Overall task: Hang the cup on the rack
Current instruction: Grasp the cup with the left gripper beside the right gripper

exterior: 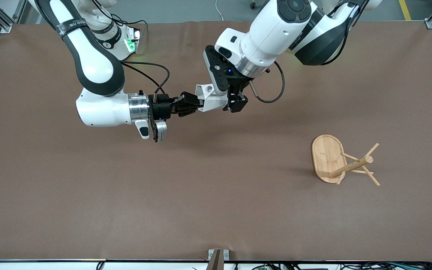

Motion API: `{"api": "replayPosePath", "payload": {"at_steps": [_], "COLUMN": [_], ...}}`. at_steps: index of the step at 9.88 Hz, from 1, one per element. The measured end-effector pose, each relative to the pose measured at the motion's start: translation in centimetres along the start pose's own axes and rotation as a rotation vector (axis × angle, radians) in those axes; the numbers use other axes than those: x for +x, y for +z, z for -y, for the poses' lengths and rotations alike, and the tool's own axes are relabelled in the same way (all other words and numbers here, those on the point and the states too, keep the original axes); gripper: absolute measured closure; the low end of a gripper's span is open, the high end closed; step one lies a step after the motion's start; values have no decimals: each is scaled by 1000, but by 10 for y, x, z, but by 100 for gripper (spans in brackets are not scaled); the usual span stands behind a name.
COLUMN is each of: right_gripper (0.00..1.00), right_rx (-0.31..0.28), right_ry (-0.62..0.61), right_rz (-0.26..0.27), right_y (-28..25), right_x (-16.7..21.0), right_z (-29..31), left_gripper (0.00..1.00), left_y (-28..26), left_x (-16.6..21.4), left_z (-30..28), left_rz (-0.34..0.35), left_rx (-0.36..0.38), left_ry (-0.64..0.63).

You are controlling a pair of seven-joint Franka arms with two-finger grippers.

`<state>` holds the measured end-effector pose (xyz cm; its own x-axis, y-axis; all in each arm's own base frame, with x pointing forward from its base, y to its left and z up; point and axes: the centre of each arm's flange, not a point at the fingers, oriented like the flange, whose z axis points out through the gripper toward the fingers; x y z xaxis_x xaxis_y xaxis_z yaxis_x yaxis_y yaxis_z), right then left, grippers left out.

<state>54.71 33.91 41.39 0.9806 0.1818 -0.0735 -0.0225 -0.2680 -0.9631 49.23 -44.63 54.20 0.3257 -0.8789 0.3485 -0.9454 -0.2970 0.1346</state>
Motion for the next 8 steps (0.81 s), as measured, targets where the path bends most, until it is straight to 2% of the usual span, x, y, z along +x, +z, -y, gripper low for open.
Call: {"api": "replayPosePath", "payload": {"at_steps": [3, 4, 5, 8], "right_gripper": [95, 95, 95, 95], "right_rx": [0, 0, 1, 2], "right_ry": [-4, -6, -7, -10], "right_rz": [1, 2, 7, 9], "right_y": [1, 1, 1, 2], "right_x": [-1, -1, -2, -3], "right_z": [2, 2, 2, 4], "left_gripper": [5, 11, 25, 25], "left_y": [-2, -3, -5, -6], "left_x": [1, 2, 1, 1], "left_z": [-4, -5, -6, -7], "left_rz": [2, 1, 1, 2], "left_rx": [-1, -1, 0, 0], "left_ry": [8, 12, 12, -3]}}
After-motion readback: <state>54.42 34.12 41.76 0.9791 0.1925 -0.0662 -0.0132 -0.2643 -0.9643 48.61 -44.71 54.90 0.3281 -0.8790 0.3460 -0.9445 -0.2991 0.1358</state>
